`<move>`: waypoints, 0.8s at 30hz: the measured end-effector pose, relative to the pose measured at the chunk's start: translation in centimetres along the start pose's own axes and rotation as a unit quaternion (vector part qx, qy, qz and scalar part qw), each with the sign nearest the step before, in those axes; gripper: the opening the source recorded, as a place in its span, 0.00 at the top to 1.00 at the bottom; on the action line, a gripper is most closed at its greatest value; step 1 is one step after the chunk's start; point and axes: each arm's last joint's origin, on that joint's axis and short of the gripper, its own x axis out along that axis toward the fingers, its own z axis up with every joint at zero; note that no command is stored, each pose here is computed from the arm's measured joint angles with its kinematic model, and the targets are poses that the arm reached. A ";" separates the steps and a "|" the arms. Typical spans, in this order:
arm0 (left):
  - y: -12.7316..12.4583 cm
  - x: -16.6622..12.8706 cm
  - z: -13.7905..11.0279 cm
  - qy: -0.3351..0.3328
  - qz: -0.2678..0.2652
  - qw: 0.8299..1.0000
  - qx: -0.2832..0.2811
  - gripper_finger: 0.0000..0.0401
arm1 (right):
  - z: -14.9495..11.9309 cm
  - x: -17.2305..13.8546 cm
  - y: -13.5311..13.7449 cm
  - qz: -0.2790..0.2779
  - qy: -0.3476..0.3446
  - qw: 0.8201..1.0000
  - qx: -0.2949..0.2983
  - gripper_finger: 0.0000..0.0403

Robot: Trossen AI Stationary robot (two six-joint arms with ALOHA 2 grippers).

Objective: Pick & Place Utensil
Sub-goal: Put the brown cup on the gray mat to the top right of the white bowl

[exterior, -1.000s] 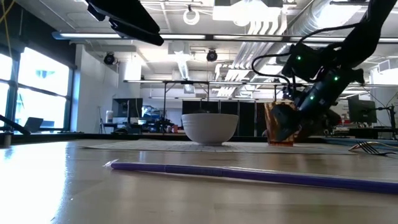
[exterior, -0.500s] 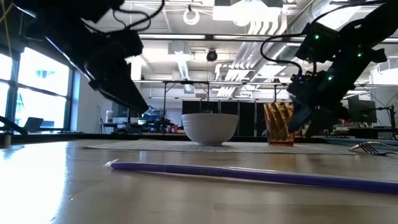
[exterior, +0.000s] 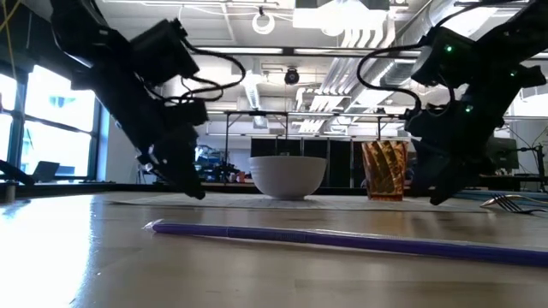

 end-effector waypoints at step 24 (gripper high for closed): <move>0.5 -0.2 1.5 0.001 0.015 1.000 0.005 0.45 | 5.5 -6.5 4.1 -0.077 -0.025 0.994 -0.068 0.12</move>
